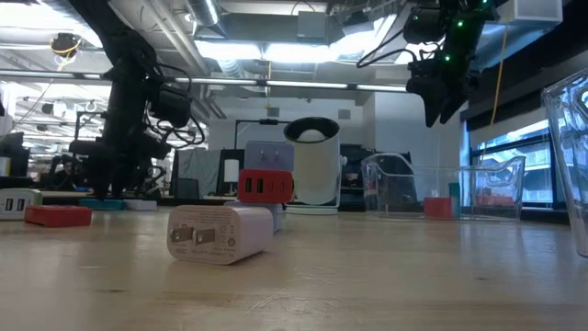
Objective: Pick & Place Office items
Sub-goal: Put the light blue digital timer into the top transparent bin
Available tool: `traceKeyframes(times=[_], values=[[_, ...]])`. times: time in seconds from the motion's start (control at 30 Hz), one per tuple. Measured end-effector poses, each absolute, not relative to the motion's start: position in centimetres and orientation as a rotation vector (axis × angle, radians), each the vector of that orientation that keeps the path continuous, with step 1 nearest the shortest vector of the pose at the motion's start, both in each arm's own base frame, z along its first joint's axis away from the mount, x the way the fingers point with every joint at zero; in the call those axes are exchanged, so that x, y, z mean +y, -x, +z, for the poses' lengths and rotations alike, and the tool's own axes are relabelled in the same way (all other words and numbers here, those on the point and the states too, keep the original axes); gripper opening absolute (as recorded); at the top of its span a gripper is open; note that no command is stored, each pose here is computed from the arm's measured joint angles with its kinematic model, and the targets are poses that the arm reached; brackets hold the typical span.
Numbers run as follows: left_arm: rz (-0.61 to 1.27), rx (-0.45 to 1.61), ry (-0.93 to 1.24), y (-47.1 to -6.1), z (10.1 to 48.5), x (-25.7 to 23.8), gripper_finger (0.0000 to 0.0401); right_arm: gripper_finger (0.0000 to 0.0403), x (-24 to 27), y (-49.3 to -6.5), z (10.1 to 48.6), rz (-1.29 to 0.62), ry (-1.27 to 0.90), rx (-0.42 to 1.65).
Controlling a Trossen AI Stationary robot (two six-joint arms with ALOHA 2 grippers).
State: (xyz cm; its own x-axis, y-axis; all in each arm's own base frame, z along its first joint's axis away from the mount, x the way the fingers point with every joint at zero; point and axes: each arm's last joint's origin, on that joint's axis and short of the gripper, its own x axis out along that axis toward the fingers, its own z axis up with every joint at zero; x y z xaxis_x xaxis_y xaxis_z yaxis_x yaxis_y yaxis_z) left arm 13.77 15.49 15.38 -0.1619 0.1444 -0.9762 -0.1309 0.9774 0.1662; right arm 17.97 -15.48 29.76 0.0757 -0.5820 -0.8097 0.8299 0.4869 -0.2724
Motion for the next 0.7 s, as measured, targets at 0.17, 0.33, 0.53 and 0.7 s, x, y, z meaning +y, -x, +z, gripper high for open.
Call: traceKeyframes(times=[0.17,0.33,0.53,0.7], values=[[0.251,1.704,-0.017,-13.9,15.4,15.6,0.0240,0.0228,-15.5,-18.0,29.8,-1.081,-0.290,1.042],[0.303,1.645,-0.040,-14.0,14.8,16.0,0.0242,0.0228,-15.5,-18.0,29.8,-1.081,-0.290,1.041],[0.314,1.647,-0.026,-13.4,14.0,15.9,0.0240,0.0228,-15.5,-18.0,29.8,-1.073,-0.301,1.039],[0.324,1.643,-0.007,-13.2,13.8,15.9,0.0241,0.0228,-15.4,-18.0,29.7,-1.060,-0.310,1.038]])
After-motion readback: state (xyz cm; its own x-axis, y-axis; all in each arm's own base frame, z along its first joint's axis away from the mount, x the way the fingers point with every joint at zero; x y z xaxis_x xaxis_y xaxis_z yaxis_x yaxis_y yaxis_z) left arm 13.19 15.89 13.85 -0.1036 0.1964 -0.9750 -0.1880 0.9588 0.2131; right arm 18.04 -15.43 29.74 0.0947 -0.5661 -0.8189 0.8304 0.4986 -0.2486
